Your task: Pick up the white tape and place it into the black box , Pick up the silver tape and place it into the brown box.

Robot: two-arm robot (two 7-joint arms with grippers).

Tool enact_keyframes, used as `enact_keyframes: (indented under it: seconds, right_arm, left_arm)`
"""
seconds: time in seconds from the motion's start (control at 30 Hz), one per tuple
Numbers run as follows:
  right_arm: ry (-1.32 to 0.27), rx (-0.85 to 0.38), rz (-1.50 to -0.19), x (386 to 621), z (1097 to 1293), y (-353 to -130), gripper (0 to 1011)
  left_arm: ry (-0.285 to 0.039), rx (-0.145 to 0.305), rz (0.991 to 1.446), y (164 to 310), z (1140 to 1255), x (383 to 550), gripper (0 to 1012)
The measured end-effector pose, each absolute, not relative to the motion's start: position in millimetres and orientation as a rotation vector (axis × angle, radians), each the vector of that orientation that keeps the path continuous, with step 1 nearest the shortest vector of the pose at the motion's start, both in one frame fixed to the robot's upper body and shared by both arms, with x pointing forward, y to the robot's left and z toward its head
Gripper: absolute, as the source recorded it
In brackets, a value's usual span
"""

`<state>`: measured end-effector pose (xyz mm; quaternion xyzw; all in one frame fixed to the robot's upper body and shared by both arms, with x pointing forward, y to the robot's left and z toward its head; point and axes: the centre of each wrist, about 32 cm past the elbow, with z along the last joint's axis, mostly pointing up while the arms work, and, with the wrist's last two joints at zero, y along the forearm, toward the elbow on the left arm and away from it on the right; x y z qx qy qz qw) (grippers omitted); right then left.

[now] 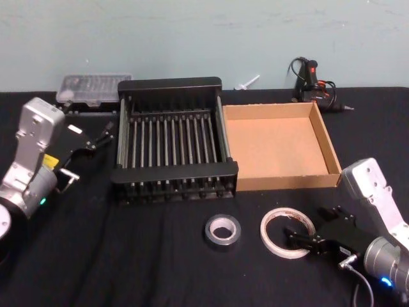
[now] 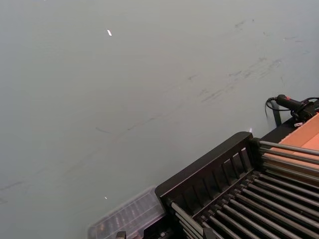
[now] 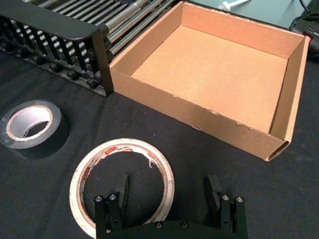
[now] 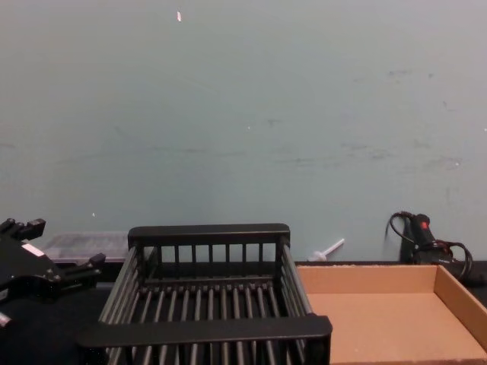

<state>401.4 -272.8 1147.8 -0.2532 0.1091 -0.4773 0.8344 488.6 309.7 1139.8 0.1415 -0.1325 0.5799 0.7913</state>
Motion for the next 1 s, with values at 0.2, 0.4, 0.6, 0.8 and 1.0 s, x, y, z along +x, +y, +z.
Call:
enact_keyframes:
  seconds: [0.2,0.4,0.6,0.8,1.0]
  right_arm:
    - [0.231,-0.537,-1.011,401.4,1147.7,-272.8,1002]
    - [0.231,-0.537,-1.011,401.4,1147.8,-272.7,941]
    - [0.231,-0.537,-1.011,401.4,1147.7,-272.7,798]
    - [0.231,-0.536,-1.011,401.3,1147.7,-272.7,606]
    - [0.231,-0.536,-1.011,401.3,1147.7,-272.7,399]
  left_arm:
    - [-0.285,0.304,1.248,309.7,1139.8,488.6,1001]
    - [-0.285,0.304,1.248,309.7,1139.8,488.6,1001]
    - [-0.285,0.304,1.248,309.7,1139.8,488.6,1001]
    - [-0.285,0.305,1.248,309.7,1139.8,488.6,1001]
    - [-0.285,0.304,1.248,309.7,1139.8,488.6,1001]
